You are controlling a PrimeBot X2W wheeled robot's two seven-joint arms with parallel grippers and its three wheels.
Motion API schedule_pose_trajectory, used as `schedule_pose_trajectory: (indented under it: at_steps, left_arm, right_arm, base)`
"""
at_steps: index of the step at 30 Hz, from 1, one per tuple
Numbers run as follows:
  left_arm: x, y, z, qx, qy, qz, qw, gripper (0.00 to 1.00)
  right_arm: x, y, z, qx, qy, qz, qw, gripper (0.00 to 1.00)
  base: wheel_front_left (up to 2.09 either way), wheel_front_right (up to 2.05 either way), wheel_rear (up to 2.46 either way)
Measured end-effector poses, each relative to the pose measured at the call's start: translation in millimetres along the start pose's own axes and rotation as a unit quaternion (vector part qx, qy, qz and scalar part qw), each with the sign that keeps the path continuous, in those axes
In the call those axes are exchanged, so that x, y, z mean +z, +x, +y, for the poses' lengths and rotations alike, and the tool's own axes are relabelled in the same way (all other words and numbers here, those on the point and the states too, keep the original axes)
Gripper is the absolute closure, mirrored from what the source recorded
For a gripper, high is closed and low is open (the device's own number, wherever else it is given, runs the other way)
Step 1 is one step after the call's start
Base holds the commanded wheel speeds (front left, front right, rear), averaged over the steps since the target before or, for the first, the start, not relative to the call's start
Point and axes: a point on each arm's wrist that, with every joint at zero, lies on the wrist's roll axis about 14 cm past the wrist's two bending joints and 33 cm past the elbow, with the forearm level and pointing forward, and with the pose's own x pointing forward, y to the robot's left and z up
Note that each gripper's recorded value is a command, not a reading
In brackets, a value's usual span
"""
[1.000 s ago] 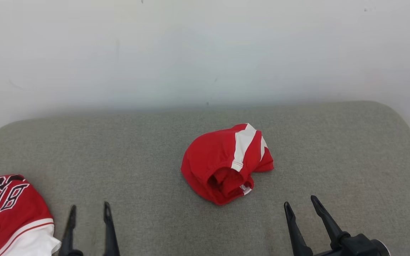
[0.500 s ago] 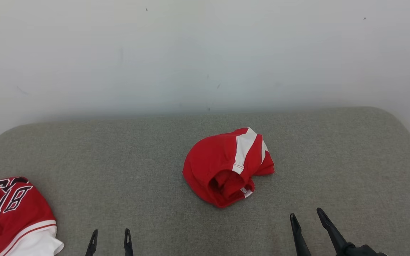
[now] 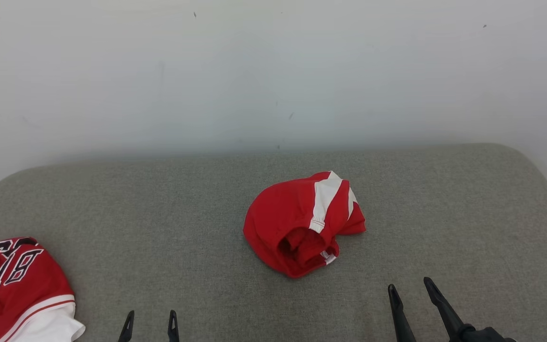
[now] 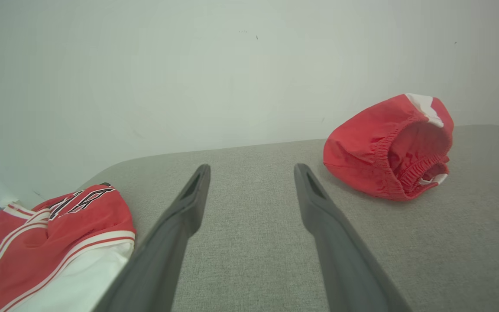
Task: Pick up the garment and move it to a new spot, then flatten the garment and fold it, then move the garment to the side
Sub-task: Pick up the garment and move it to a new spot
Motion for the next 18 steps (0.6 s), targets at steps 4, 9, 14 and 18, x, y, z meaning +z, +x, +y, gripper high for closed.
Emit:
schedule_pose_trajectory:
  at_steps: [4, 9, 14, 18]
  left_arm:
    - [-3, 1, -2, -0.007, -0.001, 0.005, 1.000, 0.00]
    - [-7, 2, -5, -0.015, -0.004, 0.010, 1.000, 0.00]
    - [-7, 1, -9, -0.021, -0.006, 0.012, 1.000, 0.00]
    - [-9, 0, -11, -0.026, -0.004, 0.013, 1.000, 0.00]
  right_arm:
    - [-1, 1, -1, -0.002, 0.002, 0.001, 1.000, 0.00]
    - [-1, 1, -2, -0.005, 0.003, 0.001, 1.000, 0.00]
    - [2, 0, -2, -0.006, 0.003, -0.004, 1.000, 0.00]
    - [3, 0, -2, -0.006, 0.003, -0.006, 1.000, 0.00]
  base:
    - [0.00, 0.00, 0.00]
    - [0.00, 0.00, 0.00]
    - [0.00, 0.00, 0.00]
    - [0.00, 0.00, 0.00]
